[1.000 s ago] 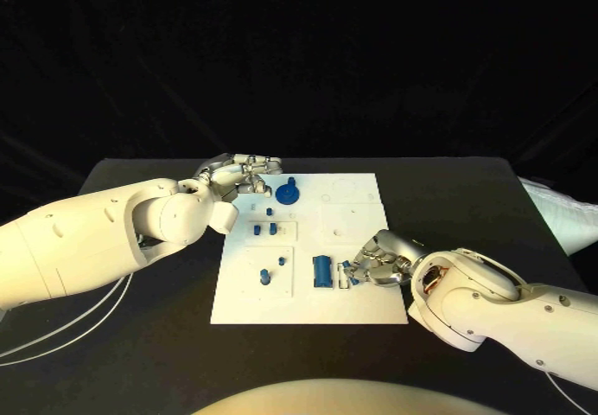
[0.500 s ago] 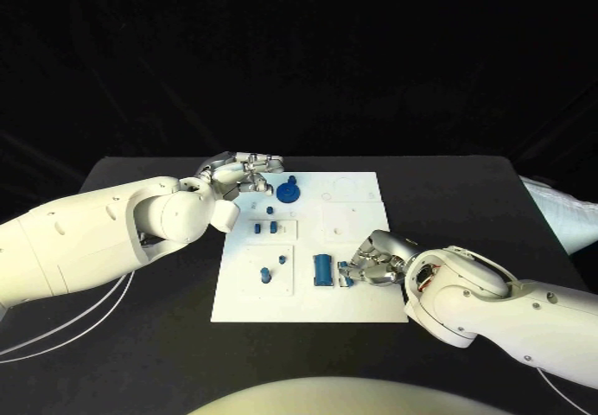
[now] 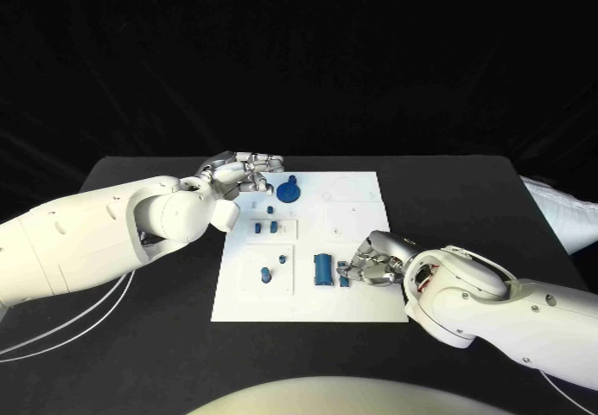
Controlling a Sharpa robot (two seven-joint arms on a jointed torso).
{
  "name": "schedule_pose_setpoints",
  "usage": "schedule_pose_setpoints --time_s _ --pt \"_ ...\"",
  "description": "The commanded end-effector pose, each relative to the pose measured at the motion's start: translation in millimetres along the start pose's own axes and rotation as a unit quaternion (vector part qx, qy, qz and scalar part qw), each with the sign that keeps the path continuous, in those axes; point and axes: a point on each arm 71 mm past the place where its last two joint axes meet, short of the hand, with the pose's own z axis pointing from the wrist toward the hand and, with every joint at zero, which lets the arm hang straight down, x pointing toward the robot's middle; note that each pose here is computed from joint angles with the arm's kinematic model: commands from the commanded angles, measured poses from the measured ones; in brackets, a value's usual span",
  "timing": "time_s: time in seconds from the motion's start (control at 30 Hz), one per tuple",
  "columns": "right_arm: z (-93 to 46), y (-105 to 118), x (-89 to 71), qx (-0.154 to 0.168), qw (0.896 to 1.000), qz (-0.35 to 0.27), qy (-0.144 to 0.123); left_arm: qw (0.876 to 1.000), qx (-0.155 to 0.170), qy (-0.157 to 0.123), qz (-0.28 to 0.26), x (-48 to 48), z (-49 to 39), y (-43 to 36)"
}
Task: Assemble the parts on the task board
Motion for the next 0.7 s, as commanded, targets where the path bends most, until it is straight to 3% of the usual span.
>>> schedule_pose_setpoints --time_s 0.03,0.7 --pt "-0.4 2.2 1.0 -0.006 1.0 -0.015 0.0 1.0 0.002 0.012 -0.001 3.2 0.4 -0.7" --pt "-8.2 -5.8 -0.9 -0.023 0.999 -0.031 0.01 1.0 0.001 0.011 -0.001 1.6 -0.5 -0.6"
